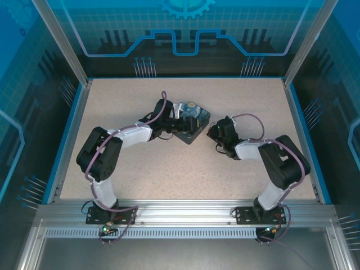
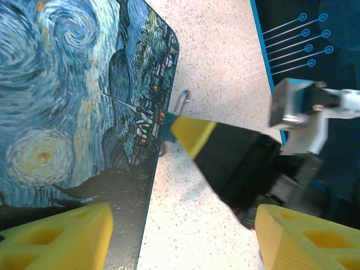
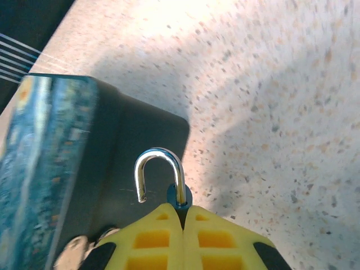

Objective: Unlock a padlock with a key

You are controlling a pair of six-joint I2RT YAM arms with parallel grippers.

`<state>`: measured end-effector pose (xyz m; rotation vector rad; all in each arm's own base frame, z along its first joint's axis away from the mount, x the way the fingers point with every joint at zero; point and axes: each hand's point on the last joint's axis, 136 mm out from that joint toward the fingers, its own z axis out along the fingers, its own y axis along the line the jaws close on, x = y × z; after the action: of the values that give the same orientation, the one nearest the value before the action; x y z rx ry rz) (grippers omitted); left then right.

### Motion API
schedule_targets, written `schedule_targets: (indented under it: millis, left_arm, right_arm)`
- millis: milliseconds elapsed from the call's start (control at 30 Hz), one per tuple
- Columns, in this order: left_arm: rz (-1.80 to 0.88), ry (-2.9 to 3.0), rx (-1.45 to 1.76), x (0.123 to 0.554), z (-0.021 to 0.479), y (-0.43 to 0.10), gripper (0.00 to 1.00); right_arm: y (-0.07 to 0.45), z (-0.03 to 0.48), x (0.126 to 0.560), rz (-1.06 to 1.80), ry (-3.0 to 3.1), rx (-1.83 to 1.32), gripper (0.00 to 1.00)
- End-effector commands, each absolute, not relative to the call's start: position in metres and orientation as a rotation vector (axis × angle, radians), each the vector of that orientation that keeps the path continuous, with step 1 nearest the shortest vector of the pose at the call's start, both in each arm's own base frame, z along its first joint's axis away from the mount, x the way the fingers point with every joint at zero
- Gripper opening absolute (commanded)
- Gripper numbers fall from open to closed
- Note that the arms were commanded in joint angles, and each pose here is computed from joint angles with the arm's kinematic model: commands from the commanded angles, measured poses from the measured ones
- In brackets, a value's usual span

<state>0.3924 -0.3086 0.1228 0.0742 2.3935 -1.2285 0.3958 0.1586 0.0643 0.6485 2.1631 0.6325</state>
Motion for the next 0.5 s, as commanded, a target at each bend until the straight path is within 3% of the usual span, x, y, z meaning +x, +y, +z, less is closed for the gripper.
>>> schedule_targets:
  millis: [0, 300, 467]
  left_arm:
    - [-1.121, 2.553, -0.004, 0.379, 0.090, -0.280, 0.70]
    - [-1.116, 2.522, -0.072, 0.387, 0.104, -0.243, 0.70]
    - [-1.162, 2.408, -0.029, 0.390, 0.147, -0.238, 0.74]
  right_arm:
    - [0.147, 0.071, 0.380, 0.539, 2.220, 0.494, 0.04]
    - [0.167, 0.106, 0.312, 0.622, 2.372, 0.032, 0.04]
    - [0.181, 0.119, 0.268, 0.746, 2.496, -0.119, 0.05]
